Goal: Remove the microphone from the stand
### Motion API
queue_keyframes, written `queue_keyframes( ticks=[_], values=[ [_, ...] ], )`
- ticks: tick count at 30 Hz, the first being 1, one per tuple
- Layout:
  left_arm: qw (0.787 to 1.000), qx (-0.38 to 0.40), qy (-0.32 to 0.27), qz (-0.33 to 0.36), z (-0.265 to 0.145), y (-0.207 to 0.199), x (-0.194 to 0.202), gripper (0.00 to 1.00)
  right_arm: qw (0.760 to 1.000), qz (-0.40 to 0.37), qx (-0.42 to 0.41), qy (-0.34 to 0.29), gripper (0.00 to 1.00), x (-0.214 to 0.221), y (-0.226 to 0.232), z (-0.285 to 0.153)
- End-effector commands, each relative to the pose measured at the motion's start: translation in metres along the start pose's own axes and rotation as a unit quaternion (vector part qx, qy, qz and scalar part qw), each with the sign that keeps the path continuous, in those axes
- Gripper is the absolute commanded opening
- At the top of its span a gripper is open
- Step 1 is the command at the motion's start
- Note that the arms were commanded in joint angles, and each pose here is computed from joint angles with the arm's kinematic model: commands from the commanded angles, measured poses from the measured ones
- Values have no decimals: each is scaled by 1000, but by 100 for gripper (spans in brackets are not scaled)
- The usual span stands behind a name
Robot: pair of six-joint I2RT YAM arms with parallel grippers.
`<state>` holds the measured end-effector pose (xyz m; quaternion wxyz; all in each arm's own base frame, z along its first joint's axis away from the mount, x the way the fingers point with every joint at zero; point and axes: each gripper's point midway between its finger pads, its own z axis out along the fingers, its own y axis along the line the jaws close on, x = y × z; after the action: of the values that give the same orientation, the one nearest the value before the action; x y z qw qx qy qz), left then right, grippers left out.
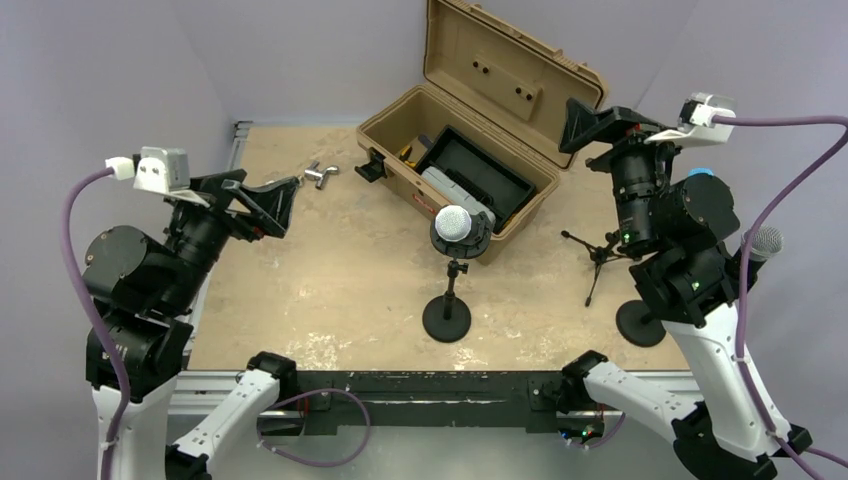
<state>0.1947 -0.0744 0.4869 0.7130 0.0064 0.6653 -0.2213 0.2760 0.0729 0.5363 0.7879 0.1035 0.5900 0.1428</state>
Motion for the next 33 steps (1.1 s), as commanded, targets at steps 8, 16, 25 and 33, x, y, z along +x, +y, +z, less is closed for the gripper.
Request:
queue_keyframes(
  ticks=[8,16,25,33],
  values=[
    [990,104,82,-52,32,-34,43,100,999,-17,-26,36,99,35,7,3],
    [962,208,140,-111,44,-68,84,100,994,-18,-62,90,99,79,21,7],
    [928,335,154,-60,26,-120,131,100,988,12,-75,133,99,109,23,-4],
    [911,396,79,78,17,-154,170,100,987,15,-34,154,99,139,1,-15]
  ],
)
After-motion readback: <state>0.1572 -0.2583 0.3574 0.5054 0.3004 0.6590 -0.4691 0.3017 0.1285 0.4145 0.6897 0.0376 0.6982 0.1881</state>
